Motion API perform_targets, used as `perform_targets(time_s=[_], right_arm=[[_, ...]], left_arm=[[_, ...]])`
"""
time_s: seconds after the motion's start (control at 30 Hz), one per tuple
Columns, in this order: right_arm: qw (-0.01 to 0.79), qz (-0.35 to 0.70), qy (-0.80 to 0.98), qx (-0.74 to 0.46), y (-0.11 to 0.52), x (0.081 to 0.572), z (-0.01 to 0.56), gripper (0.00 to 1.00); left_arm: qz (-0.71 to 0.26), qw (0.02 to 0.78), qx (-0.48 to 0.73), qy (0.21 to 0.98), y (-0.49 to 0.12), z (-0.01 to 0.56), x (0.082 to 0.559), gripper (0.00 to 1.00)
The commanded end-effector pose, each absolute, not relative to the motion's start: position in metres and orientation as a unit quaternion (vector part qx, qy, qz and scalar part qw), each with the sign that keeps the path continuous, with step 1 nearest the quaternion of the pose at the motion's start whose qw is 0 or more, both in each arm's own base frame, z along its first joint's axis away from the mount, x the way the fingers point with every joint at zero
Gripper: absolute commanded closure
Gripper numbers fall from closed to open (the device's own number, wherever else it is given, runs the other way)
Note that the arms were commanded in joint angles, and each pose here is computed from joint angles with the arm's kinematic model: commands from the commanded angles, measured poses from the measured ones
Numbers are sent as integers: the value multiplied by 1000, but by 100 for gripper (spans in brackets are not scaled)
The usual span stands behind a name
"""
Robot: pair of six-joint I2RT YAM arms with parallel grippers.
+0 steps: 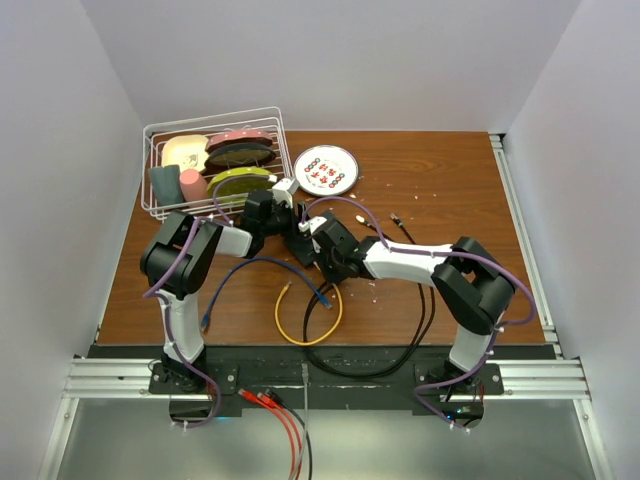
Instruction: Insert the plug into the switch port
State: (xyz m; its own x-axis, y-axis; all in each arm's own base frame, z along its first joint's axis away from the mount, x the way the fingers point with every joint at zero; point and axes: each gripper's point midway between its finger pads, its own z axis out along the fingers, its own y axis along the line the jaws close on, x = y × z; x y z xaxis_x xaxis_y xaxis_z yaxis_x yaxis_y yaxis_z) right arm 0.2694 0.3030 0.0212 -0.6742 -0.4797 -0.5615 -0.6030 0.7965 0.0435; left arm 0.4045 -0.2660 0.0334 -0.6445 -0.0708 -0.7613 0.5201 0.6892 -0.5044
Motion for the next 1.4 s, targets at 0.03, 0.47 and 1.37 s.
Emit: perform_targets(time_s=[0.03,0.47,1.37], right_arm=[[311,142,897,-279,317,277,41,100],[347,188,890,-228,325,277,54,100],[277,178,918,-221,329,265,14,100]], left_arm=[[-364,358,133,849,-266,8,392,39],[-367,349,126,853,-266,3,389,39],[-374,341,94,858,-262,6,386,37]])
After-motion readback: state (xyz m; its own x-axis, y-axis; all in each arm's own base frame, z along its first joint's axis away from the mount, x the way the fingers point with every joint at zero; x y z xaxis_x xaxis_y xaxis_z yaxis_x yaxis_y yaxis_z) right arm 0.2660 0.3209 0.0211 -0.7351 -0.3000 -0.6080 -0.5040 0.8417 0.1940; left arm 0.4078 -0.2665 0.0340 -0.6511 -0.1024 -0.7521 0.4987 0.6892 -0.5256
